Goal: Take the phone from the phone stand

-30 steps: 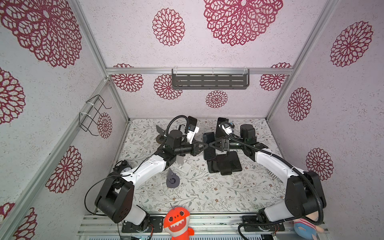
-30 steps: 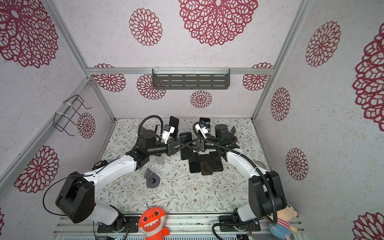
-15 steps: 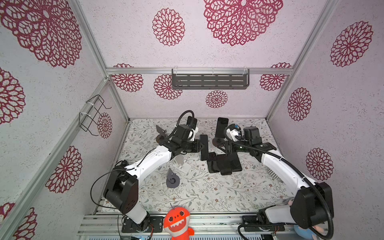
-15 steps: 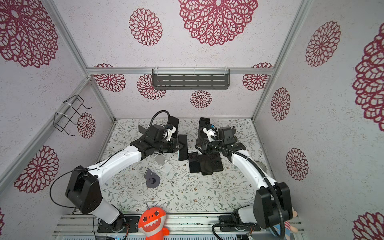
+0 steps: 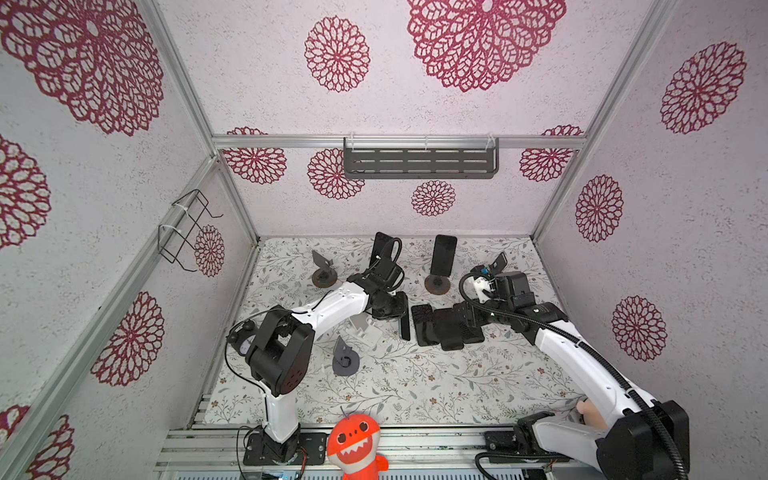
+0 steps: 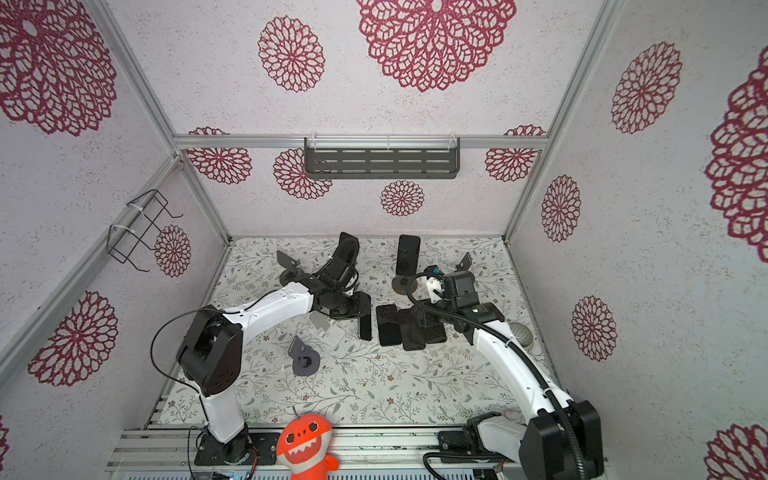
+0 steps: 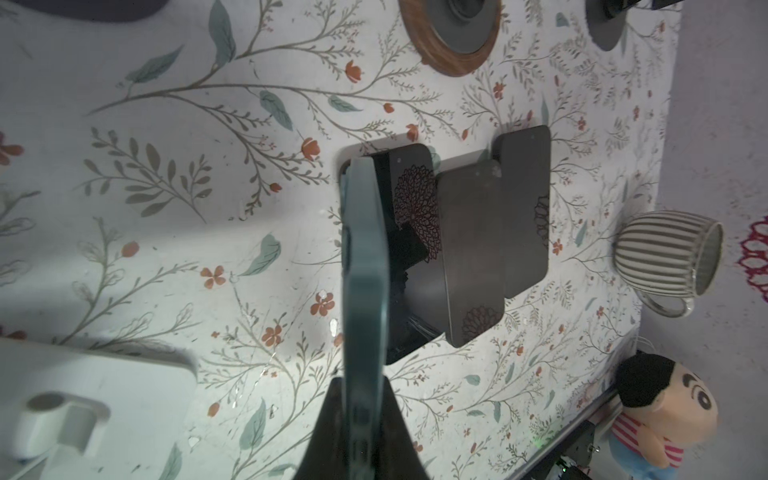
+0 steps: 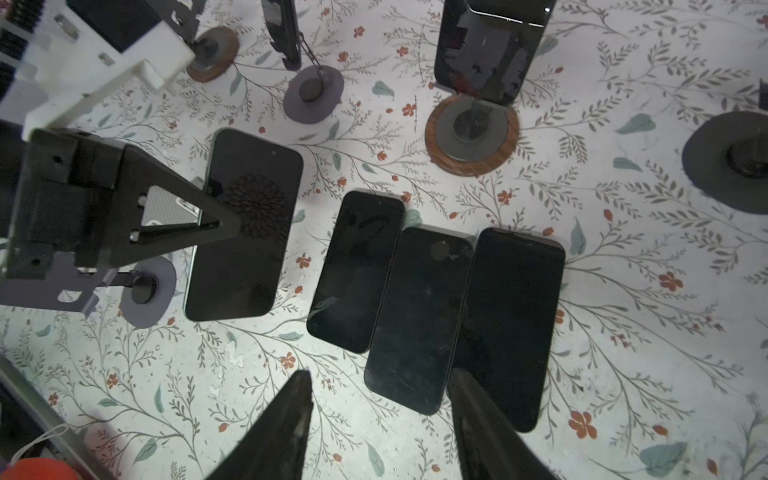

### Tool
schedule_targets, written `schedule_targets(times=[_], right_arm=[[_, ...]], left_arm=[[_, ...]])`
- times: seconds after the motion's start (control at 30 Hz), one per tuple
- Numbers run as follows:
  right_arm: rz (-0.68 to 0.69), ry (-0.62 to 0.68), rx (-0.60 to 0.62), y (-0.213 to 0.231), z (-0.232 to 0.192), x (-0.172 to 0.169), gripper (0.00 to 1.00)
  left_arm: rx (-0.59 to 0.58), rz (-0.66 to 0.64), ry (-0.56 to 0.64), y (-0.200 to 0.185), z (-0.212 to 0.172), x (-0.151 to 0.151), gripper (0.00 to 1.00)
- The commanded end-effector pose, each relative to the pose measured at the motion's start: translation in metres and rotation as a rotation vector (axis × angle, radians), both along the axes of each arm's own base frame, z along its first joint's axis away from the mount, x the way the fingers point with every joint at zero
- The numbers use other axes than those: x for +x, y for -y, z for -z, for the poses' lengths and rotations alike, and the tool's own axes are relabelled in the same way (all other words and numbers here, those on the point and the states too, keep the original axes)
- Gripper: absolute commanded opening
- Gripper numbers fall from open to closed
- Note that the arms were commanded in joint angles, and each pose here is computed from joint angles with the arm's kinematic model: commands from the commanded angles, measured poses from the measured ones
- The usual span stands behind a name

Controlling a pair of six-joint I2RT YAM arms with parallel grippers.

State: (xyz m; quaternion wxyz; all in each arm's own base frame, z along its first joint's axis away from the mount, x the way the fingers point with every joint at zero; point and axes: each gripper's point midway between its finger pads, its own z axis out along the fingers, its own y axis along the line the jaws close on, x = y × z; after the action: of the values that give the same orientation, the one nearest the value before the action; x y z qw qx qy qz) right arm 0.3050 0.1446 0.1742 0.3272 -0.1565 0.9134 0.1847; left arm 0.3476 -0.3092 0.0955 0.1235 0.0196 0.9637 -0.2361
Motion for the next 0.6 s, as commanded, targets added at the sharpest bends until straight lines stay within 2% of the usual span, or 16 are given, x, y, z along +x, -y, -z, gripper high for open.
schedule_targets(times=[0.0,0.27,0.3,0.57], right_arm=[[0.012,0.022,-0.053,0.009,0.004,0.003,0.57],[0.003,0.032,-0.075,0.013,0.008,0.005,0.58],[0.000,0.036,-0.071,0.013,0.008,0.005,0.58],[0.011,0.048,-0.080,0.016,0.006,0.008,0.58]], left_arm=[[-0.019,-0.020,0.016,0.007,-0.011,0.009,0.00],[-0.052,-0.006,-0.037,0.016,0.000,0.009,0.00],[-0.030,-0.005,-0.072,0.016,0.017,0.008,0.00],[-0.050,-0.029,-0.133,0.016,0.030,0.006,0.00]])
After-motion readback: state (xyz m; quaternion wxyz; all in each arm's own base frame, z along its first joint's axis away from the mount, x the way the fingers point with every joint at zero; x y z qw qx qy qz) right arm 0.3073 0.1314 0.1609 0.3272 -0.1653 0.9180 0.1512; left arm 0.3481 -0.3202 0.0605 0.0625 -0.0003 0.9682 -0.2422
